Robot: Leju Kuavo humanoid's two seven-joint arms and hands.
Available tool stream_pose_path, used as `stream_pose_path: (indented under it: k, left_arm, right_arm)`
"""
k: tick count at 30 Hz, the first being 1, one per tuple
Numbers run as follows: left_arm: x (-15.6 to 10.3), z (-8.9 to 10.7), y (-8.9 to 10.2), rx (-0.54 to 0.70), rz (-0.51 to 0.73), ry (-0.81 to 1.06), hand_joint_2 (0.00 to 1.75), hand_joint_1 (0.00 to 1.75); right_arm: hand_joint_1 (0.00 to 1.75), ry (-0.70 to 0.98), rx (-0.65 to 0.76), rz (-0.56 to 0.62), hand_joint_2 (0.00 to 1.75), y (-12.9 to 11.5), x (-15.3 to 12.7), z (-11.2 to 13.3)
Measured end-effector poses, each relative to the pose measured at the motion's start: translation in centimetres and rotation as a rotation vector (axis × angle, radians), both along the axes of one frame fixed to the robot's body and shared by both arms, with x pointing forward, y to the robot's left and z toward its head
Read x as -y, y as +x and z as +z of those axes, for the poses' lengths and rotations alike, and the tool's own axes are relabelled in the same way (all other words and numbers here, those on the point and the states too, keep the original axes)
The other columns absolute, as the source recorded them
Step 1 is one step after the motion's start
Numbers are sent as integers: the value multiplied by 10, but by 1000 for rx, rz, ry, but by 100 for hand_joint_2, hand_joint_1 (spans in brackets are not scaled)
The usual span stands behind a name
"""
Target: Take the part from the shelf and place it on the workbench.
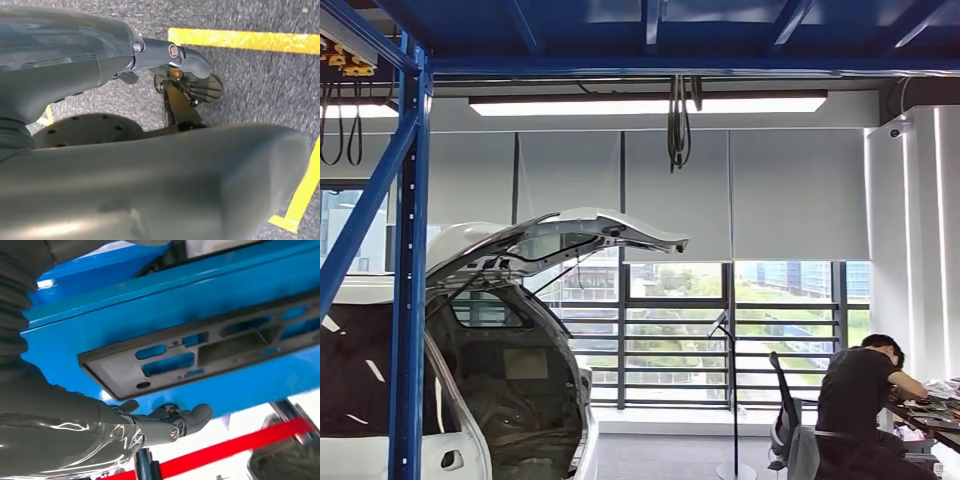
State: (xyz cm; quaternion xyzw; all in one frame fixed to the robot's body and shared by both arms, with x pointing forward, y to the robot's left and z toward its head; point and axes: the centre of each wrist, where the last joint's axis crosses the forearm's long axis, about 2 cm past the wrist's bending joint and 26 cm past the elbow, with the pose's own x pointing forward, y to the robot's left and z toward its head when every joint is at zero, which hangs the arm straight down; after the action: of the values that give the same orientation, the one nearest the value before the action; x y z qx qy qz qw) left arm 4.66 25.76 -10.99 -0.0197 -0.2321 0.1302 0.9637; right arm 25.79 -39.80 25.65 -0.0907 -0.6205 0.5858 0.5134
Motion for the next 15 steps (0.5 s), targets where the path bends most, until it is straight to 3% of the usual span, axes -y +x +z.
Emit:
stream_pose_path:
  k: [15]
  left_arm:
    - [17,2,2,-4,-6,-39,0,0]
  right_arm:
    - [0,-120,-120,55,175,20,-8,-20]
